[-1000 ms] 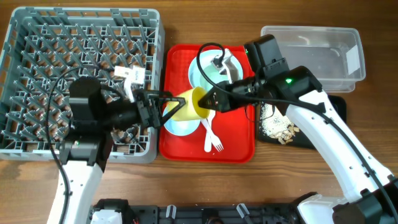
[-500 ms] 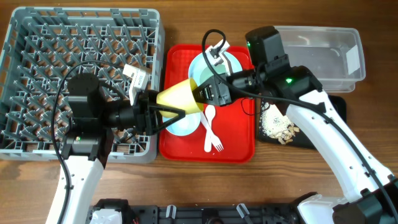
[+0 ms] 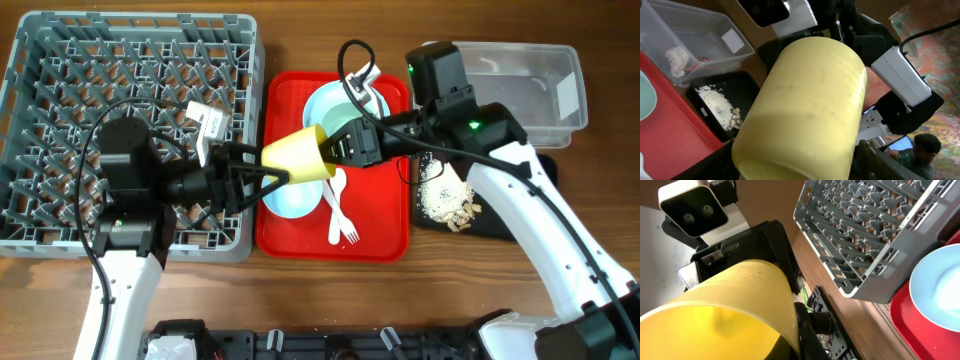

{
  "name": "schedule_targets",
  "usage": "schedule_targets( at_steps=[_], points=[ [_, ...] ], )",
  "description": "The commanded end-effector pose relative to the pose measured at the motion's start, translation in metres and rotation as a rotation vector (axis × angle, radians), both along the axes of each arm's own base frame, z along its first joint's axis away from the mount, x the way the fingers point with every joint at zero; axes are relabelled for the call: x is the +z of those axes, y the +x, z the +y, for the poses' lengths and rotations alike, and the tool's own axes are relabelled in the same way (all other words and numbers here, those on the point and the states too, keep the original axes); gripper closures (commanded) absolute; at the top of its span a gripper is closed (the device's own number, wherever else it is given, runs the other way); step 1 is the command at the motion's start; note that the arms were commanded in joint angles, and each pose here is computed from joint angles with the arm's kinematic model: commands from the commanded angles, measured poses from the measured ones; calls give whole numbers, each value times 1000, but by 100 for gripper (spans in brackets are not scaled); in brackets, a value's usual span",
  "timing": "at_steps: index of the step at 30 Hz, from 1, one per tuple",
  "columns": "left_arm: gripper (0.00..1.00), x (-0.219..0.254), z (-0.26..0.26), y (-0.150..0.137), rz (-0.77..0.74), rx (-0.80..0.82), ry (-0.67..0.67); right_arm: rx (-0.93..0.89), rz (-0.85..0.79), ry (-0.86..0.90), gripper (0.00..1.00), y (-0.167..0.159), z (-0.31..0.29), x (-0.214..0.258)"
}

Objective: Sort waste into correct bins and load items into the dishwasher rack
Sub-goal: 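Lift the yellow cup and hand it to the left gripper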

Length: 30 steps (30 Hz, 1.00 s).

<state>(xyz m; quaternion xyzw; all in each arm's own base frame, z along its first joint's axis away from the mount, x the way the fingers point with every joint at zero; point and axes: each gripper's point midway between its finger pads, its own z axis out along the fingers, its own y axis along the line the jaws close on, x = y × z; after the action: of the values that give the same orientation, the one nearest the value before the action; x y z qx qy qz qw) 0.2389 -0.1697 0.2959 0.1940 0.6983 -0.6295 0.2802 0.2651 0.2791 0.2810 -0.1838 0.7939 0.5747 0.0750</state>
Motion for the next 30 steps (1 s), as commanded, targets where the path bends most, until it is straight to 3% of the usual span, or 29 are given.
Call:
schedule_targets(
  at_steps=[1, 8, 19, 27, 30],
  points=[
    [26, 6, 1, -4, -13, -26, -11, -36, -14, -22, 96, 9, -5, -2],
    [22, 6, -4, -7, -15, -46, -12, -31, -14, -23, 96, 7, -4, -2],
    [26, 15, -16, -13, -108, -94, -12, -19, 8, -32, 96, 1, -2, -4],
    [32, 18, -16, -13, -120, -94, -15, -9, 9, -32, 96, -1, 1, -4],
    [42, 19, -17, -13, -130, -97, -16, -9, 10, -33, 96, -2, 1, -5]
  ],
)
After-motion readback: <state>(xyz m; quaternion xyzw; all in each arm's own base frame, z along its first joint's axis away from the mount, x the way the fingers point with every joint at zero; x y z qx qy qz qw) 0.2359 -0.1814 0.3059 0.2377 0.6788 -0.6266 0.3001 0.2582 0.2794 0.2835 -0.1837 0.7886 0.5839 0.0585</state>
